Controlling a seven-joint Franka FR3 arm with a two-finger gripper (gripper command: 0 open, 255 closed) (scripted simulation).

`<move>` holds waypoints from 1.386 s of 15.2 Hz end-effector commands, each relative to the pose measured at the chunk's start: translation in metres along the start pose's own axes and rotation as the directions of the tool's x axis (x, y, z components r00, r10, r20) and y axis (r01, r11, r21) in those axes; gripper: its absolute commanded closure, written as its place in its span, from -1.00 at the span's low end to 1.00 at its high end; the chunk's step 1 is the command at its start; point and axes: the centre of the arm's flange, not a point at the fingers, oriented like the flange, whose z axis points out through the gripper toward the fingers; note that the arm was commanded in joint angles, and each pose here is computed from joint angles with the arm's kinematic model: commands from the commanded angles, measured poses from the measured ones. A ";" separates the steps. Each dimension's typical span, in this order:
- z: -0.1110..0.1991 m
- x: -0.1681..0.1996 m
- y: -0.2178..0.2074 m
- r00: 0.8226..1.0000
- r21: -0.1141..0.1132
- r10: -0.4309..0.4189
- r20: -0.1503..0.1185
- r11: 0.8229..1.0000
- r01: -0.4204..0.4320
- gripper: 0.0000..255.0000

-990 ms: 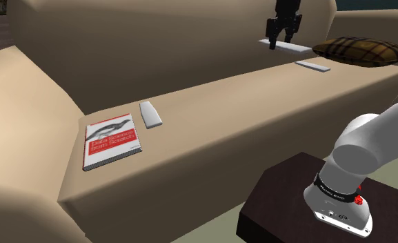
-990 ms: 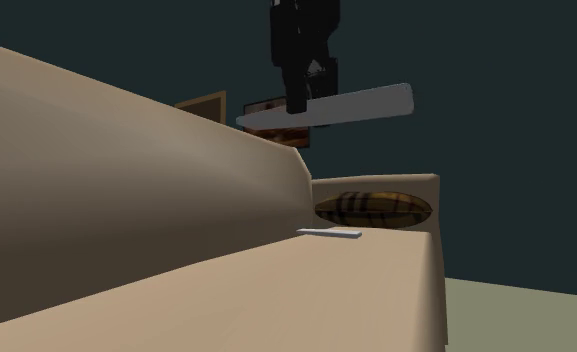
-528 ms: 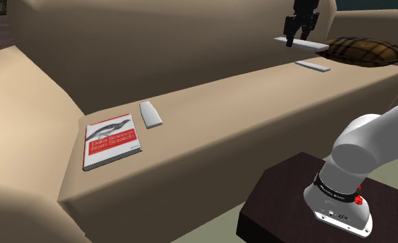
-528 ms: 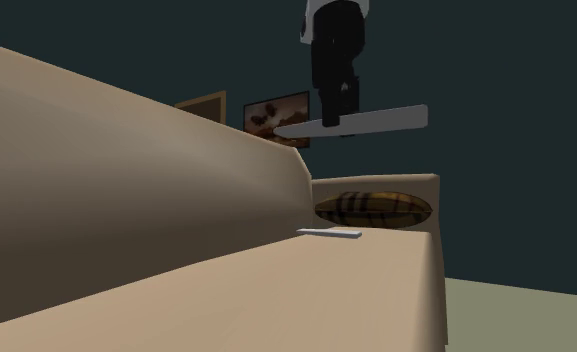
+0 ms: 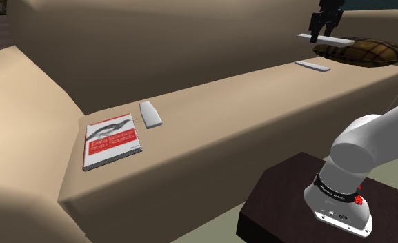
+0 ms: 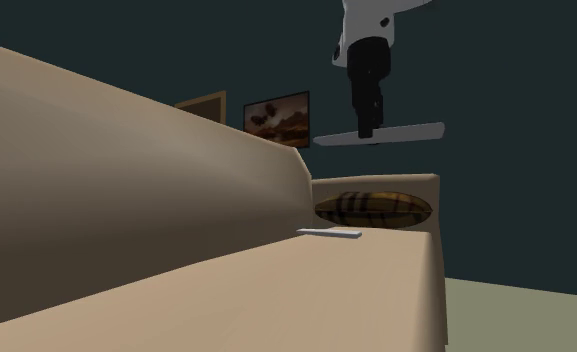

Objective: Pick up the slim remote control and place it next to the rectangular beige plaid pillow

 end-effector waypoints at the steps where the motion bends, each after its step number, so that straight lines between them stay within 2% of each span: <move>1: 0.003 -0.003 0.026 1.000 -0.001 -0.002 0.000 1.000 0.002 1.00; 19: 0.009 -0.048 0.260 1.000 -0.001 -0.002 0.000 1.000 0.002 1.00; 20: 0.009 -0.052 0.282 1.000 -0.001 -0.002 0.000 1.000 0.002 1.00; 21: 0.015 -0.052 0.282 1.000 -0.001 -0.002 0.000 1.000 0.002 1.00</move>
